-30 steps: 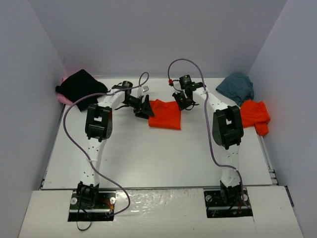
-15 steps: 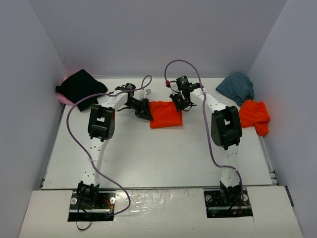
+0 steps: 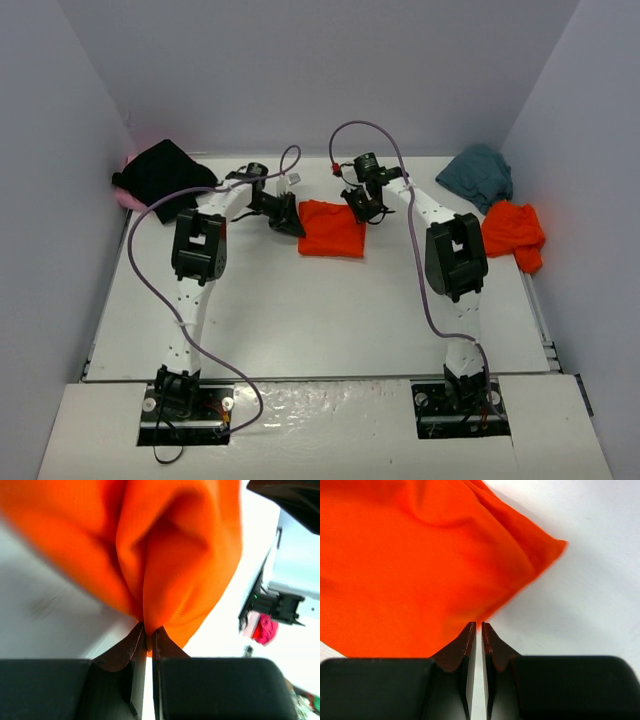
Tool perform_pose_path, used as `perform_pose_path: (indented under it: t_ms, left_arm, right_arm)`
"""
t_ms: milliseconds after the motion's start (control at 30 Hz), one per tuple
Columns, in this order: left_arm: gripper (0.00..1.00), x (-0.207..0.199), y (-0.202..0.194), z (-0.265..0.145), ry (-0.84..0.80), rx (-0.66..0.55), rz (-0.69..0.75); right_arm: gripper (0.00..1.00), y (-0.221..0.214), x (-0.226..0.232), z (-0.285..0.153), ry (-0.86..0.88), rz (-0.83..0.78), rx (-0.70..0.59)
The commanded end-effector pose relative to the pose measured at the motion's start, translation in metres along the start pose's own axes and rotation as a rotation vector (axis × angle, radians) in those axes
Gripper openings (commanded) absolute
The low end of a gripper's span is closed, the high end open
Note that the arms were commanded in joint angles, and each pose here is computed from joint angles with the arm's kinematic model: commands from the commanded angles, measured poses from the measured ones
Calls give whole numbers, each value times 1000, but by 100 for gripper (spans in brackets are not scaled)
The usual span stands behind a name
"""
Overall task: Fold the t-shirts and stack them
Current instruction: Neatly place the folded tshirt to the corner
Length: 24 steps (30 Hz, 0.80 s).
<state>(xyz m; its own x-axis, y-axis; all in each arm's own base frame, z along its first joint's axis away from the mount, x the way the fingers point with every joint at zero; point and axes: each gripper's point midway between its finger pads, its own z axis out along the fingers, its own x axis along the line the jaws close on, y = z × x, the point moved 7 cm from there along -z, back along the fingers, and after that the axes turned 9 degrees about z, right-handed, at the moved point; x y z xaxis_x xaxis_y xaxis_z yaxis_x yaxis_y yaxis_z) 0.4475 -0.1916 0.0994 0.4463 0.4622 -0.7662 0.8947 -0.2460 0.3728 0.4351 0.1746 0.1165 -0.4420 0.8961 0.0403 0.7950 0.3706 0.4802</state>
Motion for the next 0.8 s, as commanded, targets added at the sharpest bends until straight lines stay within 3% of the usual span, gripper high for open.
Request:
perform_pose_path:
  t_ms: [0,367,533,767]
  left_arm:
    - [0,-34,50,-117,186,-227,164]
    - [0,-22,54,-251,679,-262,284]
    - [0,5,46,-309,859,-328,253]
    - [0,50,20,-381,1113,-333,197]
  right_arm:
    - [7,31,-20,-37,-52,5,-124]
    - [7,30,-19,-36,-40,5,-122]
    - [7,30,-17,-37,-22,10,-123]
    - [7,30,-13,-36,0,13,-124]
